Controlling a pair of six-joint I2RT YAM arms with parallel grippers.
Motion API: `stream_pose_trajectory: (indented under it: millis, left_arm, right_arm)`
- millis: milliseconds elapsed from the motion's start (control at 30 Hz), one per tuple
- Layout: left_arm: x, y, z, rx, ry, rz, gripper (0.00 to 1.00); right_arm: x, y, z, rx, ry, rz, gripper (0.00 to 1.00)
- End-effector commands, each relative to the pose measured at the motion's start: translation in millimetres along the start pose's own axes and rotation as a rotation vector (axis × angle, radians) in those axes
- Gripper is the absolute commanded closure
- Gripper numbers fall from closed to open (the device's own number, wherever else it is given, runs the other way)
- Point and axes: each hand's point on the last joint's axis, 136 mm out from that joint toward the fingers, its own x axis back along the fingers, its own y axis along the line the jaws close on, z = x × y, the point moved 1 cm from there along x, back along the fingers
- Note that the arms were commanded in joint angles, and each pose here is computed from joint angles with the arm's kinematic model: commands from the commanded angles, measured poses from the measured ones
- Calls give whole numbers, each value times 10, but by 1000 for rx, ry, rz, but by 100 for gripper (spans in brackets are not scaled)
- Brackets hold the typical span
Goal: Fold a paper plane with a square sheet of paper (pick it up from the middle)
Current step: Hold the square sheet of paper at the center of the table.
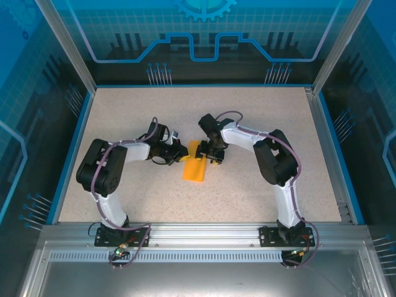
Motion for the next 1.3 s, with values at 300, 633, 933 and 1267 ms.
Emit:
stream_pose_trajectory:
  millis: [300,633,933,1267]
  left_arm:
    - [-162,82,-8,0,41,5,100]
    - [-221,307,52,-35,38,-93,100]
    - [-257,455,113,-42,44,-153,100]
    - [-207,476,148,-45,32,-163,100]
  right_arm:
    - [-551,-394,166,8,67,150,37]
    - [-558,-398,176,7,68,145,37]
    - [-512,-314,148,13,58,113,37]
    - [160,18,-123,75,-76,-101,31]
